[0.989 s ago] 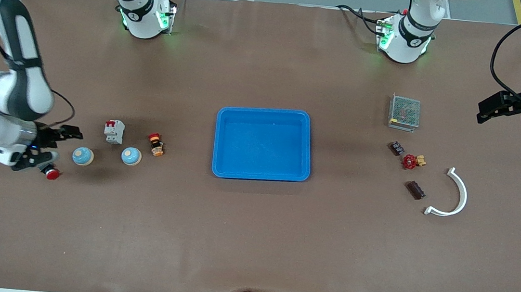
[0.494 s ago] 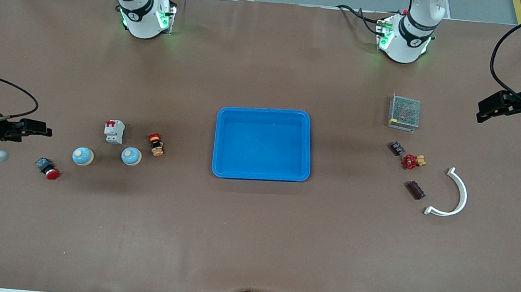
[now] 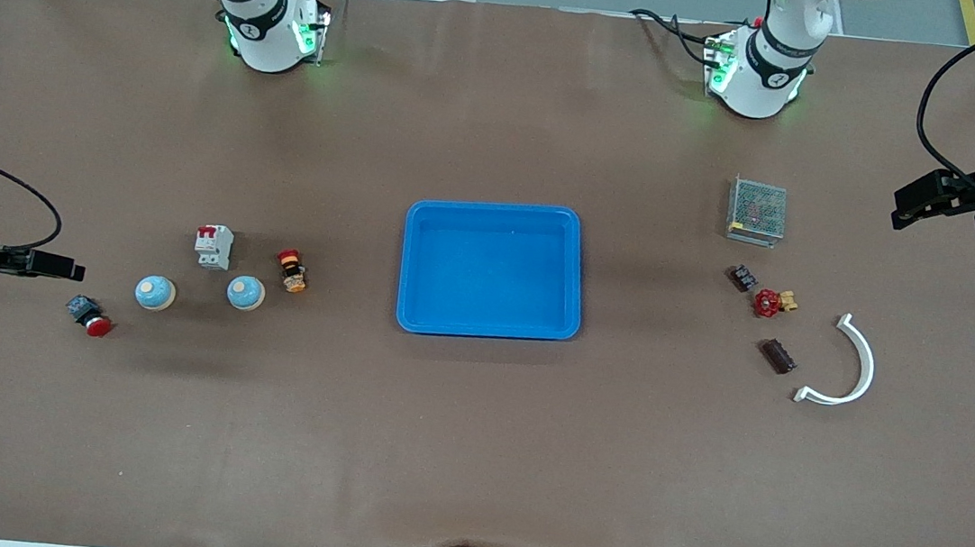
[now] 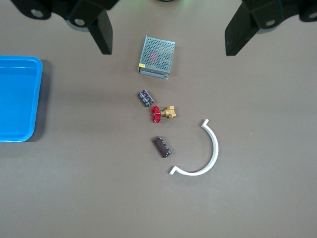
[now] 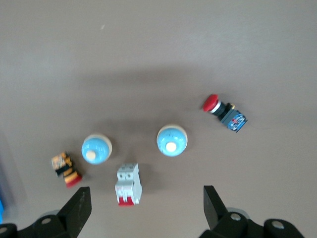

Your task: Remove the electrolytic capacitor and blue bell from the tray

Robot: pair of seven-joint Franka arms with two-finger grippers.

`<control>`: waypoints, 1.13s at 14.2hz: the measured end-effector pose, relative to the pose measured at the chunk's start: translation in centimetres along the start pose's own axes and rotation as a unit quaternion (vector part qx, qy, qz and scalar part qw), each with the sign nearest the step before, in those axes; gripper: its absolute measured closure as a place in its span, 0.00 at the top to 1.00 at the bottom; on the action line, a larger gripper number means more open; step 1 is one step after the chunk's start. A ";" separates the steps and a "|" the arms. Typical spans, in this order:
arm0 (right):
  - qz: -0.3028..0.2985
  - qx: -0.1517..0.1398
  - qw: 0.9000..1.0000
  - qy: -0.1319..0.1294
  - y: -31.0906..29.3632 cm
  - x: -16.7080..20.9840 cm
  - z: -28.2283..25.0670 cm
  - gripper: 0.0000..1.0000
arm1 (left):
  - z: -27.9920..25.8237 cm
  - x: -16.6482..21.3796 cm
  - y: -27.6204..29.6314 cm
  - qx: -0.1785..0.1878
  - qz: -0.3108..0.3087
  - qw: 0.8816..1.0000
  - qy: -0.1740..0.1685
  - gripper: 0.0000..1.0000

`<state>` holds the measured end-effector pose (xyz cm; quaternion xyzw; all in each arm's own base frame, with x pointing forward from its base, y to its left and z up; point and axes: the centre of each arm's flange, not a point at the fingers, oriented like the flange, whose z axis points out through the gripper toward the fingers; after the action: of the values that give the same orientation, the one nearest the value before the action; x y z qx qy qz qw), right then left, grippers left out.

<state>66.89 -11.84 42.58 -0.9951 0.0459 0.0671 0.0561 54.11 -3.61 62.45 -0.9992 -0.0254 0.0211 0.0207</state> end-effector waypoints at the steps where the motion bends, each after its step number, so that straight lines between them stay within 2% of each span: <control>1: 0.023 -0.002 1.000 0.006 -0.1 0.2 -0.1 1.00 | 0.0 0.0 0.2 0.000 0.001 1.000 0.000 1.00; 3: 0.038 -0.010 0.999 0.012 -1.1 0.3 -0.5 1.00 | 0.0 -0.1 0.5 0.000 0.005 1.000 0.000 1.00; 9: 0.030 -0.023 0.999 0.018 -4.6 0.4 -1.4 1.00 | -0.1 -0.1 0.6 0.000 0.005 1.000 0.001 1.00; 12: 0.039 -0.025 0.999 0.012 -4.9 -0.9 -3.6 1.00 | -0.3 -0.2 0.6 0.000 0.005 1.000 0.003 1.00; 16: 0.032 -0.030 0.999 0.027 -6.1 -2.9 -7.3 1.00 | -0.2 -0.2 0.6 0.000 0.005 1.000 0.002 1.00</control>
<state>65.56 -6.40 50.81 -0.9958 0.0774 0.0437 0.0227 53.90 -4.19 62.66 -0.9994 -0.0201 0.0196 0.0211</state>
